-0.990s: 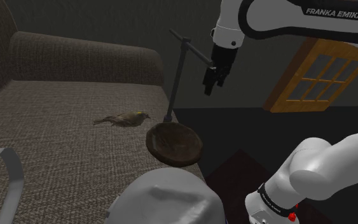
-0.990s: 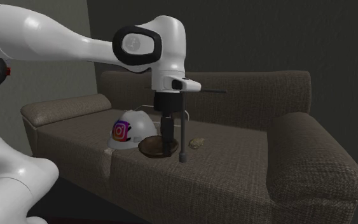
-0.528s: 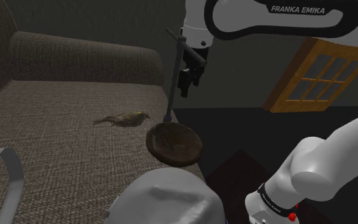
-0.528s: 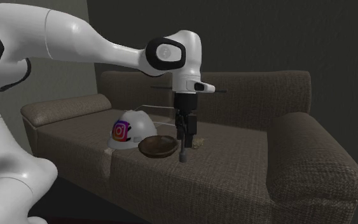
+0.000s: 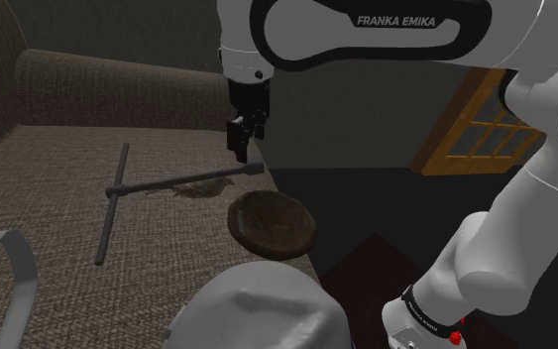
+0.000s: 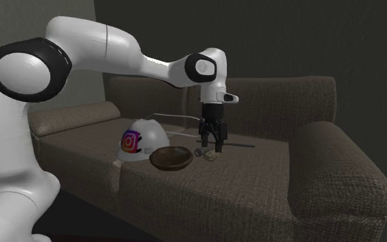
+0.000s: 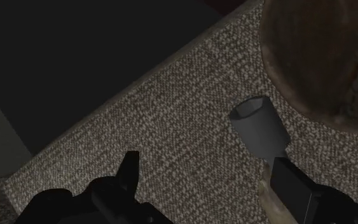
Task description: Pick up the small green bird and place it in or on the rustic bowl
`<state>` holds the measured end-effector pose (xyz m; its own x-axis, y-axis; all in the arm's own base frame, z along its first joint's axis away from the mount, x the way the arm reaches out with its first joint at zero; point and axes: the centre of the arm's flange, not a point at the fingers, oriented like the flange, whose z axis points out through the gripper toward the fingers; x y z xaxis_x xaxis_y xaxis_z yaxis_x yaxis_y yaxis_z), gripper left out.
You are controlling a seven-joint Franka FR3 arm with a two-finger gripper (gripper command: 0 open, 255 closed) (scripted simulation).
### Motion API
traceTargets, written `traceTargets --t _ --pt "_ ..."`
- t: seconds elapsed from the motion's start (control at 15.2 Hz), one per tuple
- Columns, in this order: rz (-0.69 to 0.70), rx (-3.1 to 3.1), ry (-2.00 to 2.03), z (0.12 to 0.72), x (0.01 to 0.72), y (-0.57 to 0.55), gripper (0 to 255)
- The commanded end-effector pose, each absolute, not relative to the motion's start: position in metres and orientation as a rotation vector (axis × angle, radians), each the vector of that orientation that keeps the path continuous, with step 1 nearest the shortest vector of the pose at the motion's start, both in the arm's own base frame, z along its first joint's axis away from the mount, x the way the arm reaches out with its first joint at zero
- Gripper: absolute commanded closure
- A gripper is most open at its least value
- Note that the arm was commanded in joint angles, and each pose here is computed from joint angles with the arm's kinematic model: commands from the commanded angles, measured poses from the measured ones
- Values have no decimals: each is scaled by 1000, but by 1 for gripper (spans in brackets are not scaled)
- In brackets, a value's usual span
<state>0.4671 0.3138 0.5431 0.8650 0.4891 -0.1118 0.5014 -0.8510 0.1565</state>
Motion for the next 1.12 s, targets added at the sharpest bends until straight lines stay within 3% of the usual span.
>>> traceTargets --t 0.0,0.59,1.06 --pt "-106 2830 832 538 473 339 0" --pt "-129 2690 1113 507 483 459 0" --pt "-130 2686 1119 476 483 454 0"
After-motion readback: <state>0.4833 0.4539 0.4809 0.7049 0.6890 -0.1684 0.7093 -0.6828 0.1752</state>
